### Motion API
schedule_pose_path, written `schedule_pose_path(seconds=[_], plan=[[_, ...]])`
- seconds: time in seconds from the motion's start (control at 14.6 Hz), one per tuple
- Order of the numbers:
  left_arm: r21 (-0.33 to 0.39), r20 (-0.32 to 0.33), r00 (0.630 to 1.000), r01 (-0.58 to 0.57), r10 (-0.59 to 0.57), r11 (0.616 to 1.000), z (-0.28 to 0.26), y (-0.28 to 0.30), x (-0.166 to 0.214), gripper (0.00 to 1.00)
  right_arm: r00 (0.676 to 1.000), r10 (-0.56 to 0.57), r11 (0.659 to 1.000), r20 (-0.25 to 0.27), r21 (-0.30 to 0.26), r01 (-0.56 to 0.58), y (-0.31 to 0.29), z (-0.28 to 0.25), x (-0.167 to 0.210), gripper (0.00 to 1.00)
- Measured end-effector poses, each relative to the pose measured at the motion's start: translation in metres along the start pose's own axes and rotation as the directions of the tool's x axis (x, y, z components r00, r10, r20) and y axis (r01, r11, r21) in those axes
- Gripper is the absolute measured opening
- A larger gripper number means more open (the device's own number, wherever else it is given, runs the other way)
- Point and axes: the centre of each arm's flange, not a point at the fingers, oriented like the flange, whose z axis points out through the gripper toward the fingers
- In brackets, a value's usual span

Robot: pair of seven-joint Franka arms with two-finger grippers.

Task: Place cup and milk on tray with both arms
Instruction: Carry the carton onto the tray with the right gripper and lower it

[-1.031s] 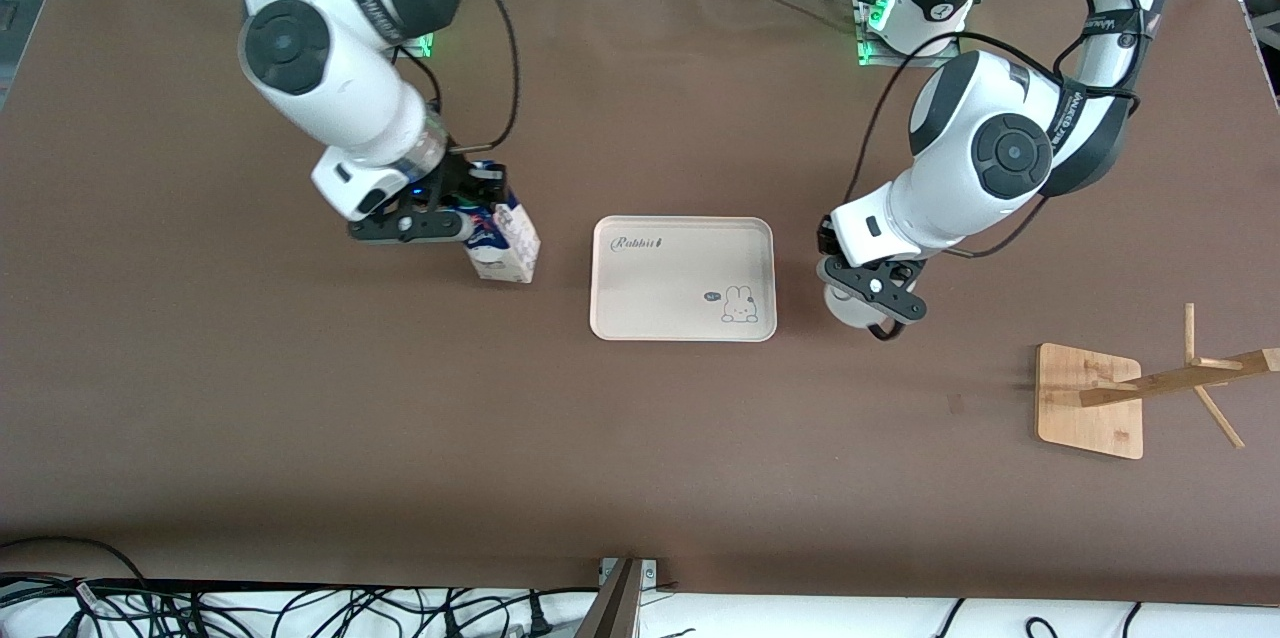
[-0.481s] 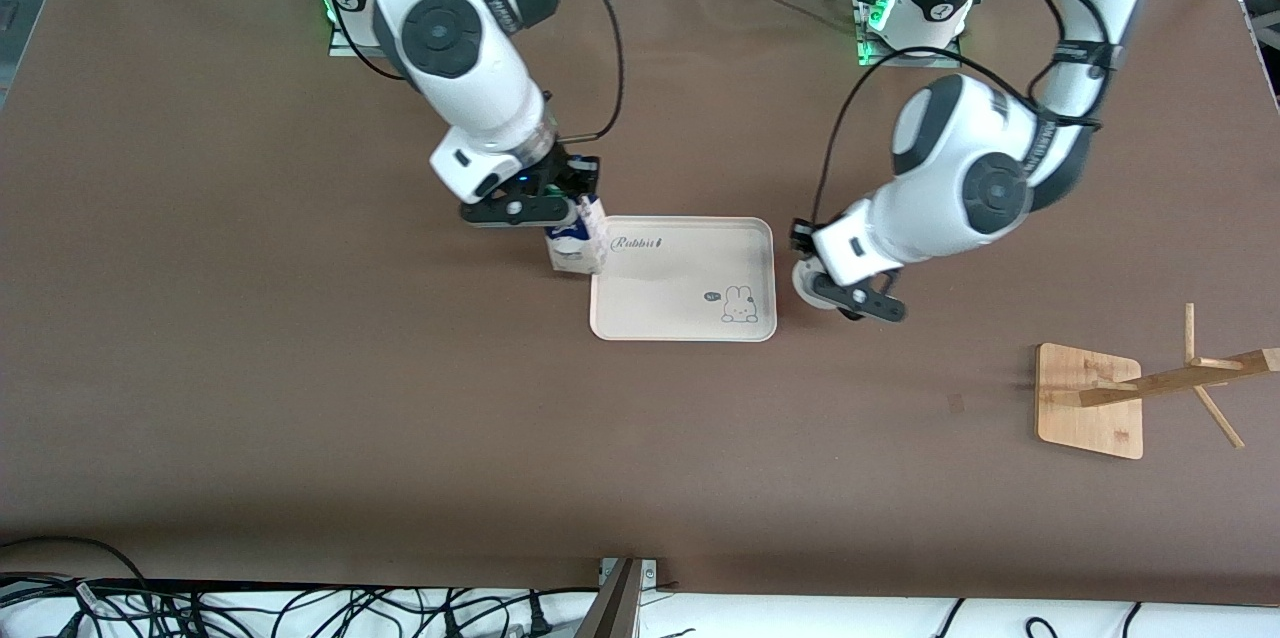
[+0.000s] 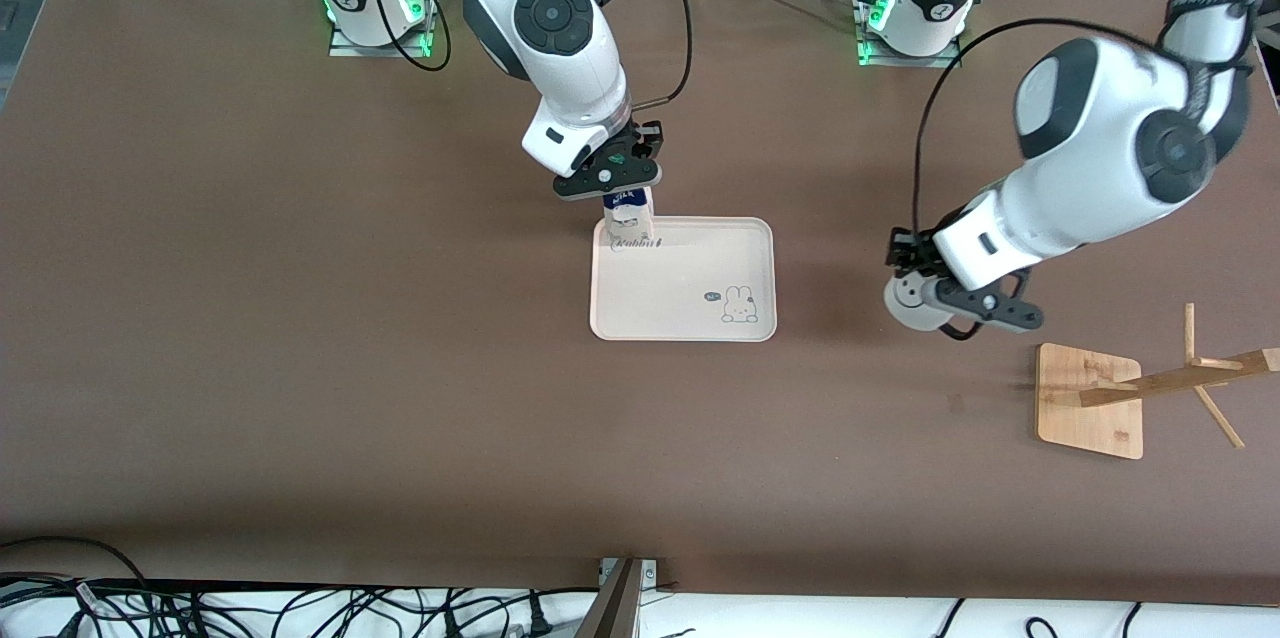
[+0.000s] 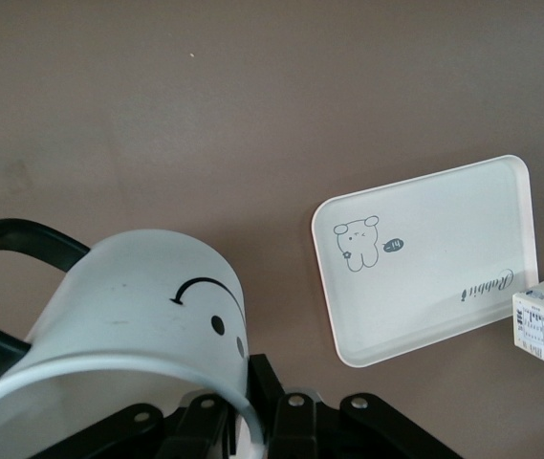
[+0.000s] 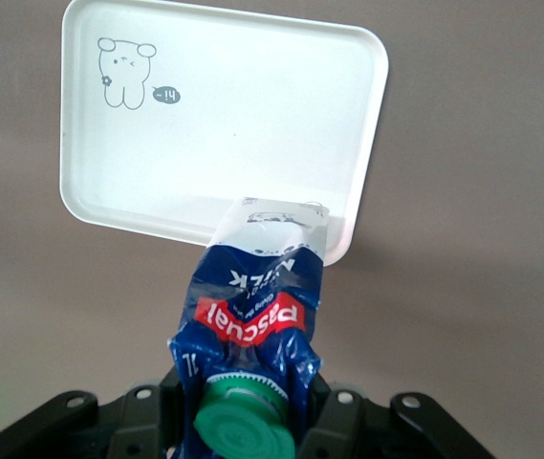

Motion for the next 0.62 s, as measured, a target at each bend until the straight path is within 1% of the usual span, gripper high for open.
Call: schedule_pose_path(seconds=[0.21, 0.27, 0.48, 0.62], plan=[[0.003, -0.012, 1.0, -0.013, 0.013, 1.0, -0.01, -0.011, -0.002, 0.08, 1.0, 0.006, 1.0, 0.009, -0.012, -0.006, 0.007, 0.014, 0.008, 0.41], [0.003, -0.011, 1.0, -0.015, 0.015, 1.0, -0.009, -0.011, -0.002, 0.08, 1.0, 0.011, 1.0, 0.003, -0.011, -0.011, 0.009, 0.018, 0.014, 0.41], [0.003, -0.008, 1.0, -0.018, 0.018, 1.0, -0.008, -0.011, -0.002, 0.08, 0.998, 0.019, 1.0, -0.053, 0.014, -0.019, 0.012, 0.023, 0.039, 0.41], [0.003, -0.007, 1.0, -0.018, 0.018, 1.0, -0.007, -0.011, -0.002, 0.08, 0.997, 0.018, 1.0, -0.072, 0.023, -0.017, 0.01, 0.024, 0.051, 0.41]])
